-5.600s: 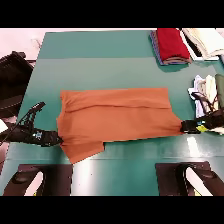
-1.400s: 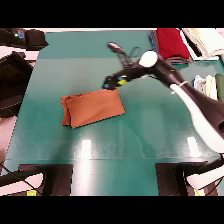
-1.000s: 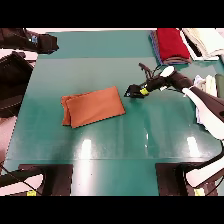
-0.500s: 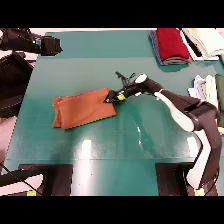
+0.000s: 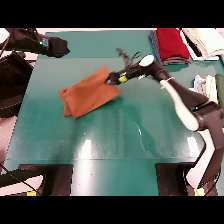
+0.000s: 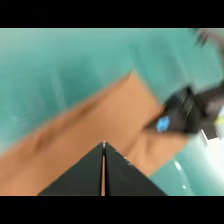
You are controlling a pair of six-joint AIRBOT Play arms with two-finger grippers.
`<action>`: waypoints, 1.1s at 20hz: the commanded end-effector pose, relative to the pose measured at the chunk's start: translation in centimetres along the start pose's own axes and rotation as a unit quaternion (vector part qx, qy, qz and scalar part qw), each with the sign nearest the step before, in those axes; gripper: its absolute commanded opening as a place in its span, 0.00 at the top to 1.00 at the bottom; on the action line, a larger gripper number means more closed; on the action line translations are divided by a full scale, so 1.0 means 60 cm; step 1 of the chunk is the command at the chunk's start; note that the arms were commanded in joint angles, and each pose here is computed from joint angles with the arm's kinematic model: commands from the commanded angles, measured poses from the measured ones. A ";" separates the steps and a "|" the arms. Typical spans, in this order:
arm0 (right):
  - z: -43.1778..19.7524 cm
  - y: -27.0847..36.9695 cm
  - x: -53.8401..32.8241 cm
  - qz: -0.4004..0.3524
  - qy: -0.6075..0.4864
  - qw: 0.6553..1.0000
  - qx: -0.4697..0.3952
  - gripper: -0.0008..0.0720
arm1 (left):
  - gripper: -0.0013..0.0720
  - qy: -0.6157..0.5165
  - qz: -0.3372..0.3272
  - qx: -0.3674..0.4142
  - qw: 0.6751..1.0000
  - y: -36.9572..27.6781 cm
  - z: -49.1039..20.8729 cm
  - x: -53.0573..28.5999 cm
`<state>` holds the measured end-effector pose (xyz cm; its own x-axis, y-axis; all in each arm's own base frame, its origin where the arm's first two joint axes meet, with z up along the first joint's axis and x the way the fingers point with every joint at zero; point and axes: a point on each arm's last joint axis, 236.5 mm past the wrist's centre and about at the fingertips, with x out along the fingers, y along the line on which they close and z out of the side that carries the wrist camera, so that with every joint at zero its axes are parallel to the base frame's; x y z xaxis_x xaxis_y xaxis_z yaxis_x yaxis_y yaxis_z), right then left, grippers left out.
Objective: Fold the shirts.
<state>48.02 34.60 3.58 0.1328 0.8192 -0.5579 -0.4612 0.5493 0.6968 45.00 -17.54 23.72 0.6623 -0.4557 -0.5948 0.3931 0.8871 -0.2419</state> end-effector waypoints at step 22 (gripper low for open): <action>-0.007 -0.363 -0.930 -0.388 -0.362 0.835 0.141 0.97 | 0.95 -0.027 -0.068 0.036 0.997 -0.135 0.009 0.016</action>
<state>49.36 -21.99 17.91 0.7987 0.0753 -0.5970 0.2198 0.8871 0.4059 42.73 -25.20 25.51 0.6318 -0.5758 -0.5189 0.5282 0.8098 -0.2554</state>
